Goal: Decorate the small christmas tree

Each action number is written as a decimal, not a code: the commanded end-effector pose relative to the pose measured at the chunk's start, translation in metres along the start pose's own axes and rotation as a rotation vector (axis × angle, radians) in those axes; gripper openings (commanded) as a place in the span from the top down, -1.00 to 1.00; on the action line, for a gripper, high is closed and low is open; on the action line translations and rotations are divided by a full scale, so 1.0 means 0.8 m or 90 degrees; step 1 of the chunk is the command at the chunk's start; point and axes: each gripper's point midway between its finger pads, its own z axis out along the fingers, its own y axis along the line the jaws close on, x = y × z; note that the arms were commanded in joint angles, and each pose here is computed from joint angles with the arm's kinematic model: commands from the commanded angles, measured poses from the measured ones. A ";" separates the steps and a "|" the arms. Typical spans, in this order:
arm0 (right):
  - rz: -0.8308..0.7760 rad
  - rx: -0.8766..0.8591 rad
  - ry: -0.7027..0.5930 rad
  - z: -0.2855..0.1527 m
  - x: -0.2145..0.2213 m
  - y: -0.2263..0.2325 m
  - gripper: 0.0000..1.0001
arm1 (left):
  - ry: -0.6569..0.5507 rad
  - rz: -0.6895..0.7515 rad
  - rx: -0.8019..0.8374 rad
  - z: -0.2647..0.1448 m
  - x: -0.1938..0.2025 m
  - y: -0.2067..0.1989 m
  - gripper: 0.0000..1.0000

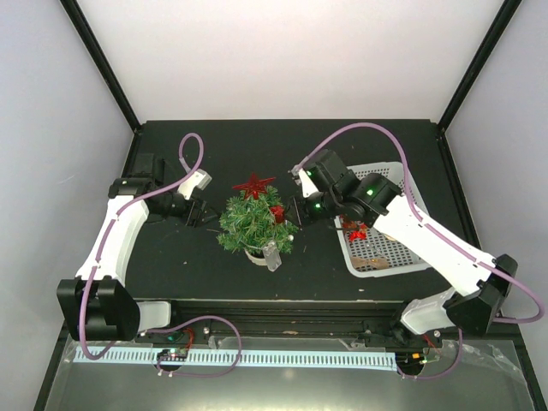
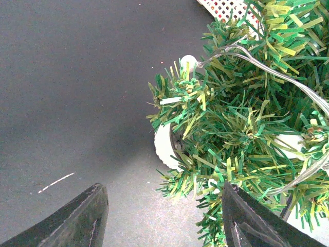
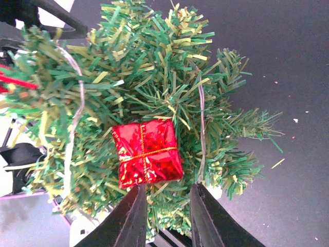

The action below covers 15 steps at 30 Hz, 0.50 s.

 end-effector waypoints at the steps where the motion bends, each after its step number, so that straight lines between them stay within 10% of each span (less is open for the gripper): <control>1: -0.005 0.003 -0.012 0.013 -0.013 0.002 0.47 | -0.010 0.003 0.006 -0.001 -0.005 -0.001 -0.23; 15: 0.007 0.047 -0.039 -0.011 -0.016 -0.015 0.49 | -0.009 0.008 -0.001 -0.001 -0.002 0.000 -0.23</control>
